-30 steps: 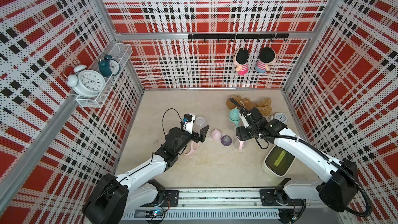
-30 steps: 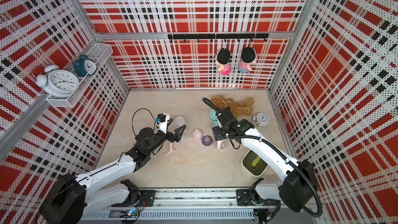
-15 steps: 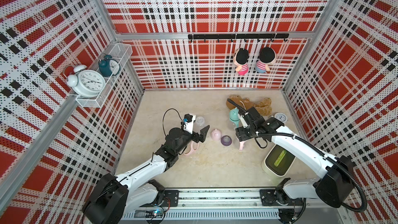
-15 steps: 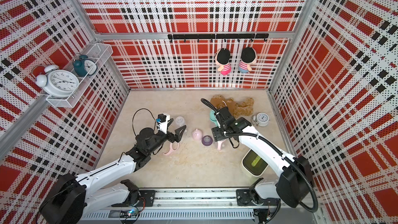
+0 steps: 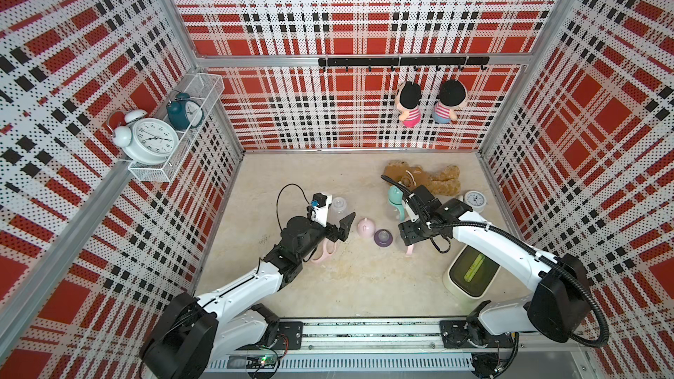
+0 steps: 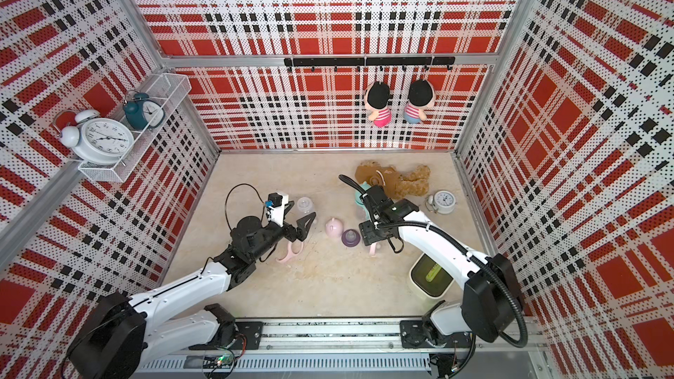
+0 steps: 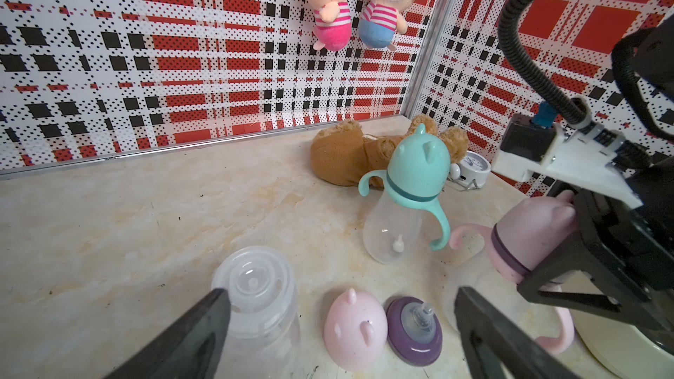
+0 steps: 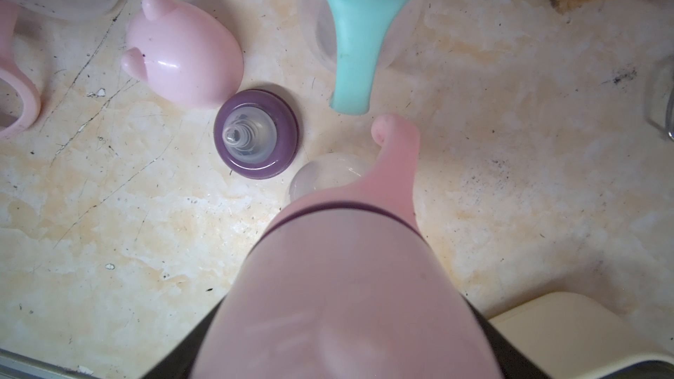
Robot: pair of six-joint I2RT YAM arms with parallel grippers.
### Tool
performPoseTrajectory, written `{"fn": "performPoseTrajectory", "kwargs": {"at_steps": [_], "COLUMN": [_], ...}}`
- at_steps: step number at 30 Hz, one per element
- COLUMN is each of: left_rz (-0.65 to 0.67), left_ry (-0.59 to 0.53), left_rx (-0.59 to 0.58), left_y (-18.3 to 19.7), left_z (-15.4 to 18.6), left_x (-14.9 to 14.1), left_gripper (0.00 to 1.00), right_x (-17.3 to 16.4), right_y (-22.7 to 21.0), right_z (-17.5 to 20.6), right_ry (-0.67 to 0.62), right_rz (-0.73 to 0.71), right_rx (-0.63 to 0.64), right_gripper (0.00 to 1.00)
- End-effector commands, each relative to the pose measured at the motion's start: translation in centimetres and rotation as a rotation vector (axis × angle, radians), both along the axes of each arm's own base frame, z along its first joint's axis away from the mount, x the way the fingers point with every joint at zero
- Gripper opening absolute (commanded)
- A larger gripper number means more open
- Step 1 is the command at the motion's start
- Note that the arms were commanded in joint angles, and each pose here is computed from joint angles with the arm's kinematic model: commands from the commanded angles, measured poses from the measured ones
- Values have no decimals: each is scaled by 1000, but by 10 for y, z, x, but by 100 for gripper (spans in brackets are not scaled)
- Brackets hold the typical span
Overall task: Assemble the baby bottles
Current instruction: Close the lid on the baby bottle, then pick up the baby bottle from the center of the board.
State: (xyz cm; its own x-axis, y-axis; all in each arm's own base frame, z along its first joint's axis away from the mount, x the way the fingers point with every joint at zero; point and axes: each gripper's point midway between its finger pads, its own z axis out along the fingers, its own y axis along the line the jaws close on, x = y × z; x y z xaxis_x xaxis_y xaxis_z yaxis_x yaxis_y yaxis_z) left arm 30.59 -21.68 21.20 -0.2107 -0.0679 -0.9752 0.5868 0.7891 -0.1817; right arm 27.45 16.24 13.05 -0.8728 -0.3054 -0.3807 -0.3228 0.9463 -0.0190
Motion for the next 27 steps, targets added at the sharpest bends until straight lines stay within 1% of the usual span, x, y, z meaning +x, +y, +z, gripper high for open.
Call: {"fn": "performPoseTrajectory", "kwargs": {"at_steps": [1,4,8,12,15,17,19,20,24,27], "left_rz": [-3,1,11,27,46,78,144,172,270,334], "left_ry": [-50,-53,-43,-32,-32,-33,-19,-5,47,56], "left_rx": [-9,-11,-20,-55,-99,-123,-146,-154,-176,-190], "left_y": [-3,-2,0,4,10,14,25,29,47,63], "left_z": [18,19,19,24,35,42,48,50,57,68], "left_x": [2,2,4,8,10,13,19,23,33,35], "left_gripper": [98,98,98,98,98,98,98,98,98,98], "right_x": [5,10,14,10,4,-1,-6,-8,-2,5], "right_y": [-6,-4,2,5,9,16,32,37,60,84], "right_z": [6,19,44,73,102,122,140,146,158,159], "right_ry": [-17,-55,-114,-152,-199,-230,-248,-262,-331,-368], "right_rz": [-16,-14,-1,25,48,74,128,146,194,239], "right_rx": [-22,-5,44,98,162,227,320,342,373,406], "right_gripper": [81,86,90,91,92,92,92,92,93,92]}}
